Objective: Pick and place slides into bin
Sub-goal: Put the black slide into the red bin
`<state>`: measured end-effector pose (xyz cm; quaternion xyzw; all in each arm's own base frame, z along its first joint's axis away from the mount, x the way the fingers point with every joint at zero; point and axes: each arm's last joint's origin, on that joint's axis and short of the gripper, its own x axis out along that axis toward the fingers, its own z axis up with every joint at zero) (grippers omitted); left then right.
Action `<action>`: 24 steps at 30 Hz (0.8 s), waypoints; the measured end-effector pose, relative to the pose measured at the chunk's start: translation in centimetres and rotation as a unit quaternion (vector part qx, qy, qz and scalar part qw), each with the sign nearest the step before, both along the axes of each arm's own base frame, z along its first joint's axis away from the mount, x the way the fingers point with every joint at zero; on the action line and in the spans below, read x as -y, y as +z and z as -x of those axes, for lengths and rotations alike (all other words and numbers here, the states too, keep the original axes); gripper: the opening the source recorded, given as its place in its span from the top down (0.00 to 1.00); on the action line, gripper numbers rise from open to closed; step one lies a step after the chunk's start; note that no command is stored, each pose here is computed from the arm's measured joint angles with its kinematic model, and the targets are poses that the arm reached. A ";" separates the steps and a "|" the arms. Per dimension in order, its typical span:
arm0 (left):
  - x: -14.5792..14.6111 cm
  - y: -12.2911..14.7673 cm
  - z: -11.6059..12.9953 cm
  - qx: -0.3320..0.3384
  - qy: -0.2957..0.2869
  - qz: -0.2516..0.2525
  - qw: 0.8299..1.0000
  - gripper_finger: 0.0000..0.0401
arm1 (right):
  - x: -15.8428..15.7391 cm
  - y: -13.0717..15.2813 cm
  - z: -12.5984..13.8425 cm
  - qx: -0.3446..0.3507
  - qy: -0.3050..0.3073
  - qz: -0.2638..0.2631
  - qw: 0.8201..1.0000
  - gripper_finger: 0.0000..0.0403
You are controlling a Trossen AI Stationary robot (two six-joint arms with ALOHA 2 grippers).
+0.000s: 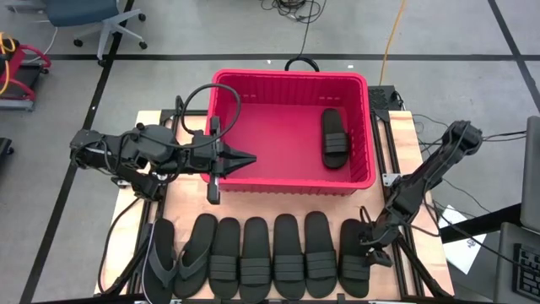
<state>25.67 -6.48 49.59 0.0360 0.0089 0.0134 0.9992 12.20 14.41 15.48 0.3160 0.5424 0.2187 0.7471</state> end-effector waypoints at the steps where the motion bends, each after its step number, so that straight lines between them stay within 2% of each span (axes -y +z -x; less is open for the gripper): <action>1: 0.0 0.0 0.0 0.000 0.000 -0.001 1.000 0.95 | -0.1 -0.2 -0.1 0.002 -0.004 0.004 1.000 0.46; 4: 0.0 0.0 0.0 0.000 0.002 -0.002 1.000 0.95 | -0.4 -0.7 -0.5 0.007 -0.009 0.012 1.000 0.47; 7: -0.2 0.0 0.0 -0.001 0.006 -0.003 1.000 0.98 | -0.7 -1.1 -0.7 0.010 -0.005 0.014 1.000 0.55; 11: -0.4 -0.1 -0.1 -0.005 0.010 -0.002 1.000 1.00 | -0.9 -1.0 -0.9 0.010 -0.011 0.002 1.000 0.74; 15: -0.5 -0.2 -0.1 -0.008 0.012 -0.003 1.000 0.97 | -1.0 -0.7 -1.0 0.019 -0.011 -0.010 1.000 0.95; 20: -0.5 -0.2 -0.1 -0.008 0.012 -0.003 1.000 0.95 | -0.9 0.1 -0.6 -0.001 0.009 -0.048 0.999 0.97; 24: -0.5 -0.2 -0.1 -0.008 0.012 -0.004 1.000 0.97 | -1.0 1.8 -0.4 0.024 0.036 -0.083 0.996 0.99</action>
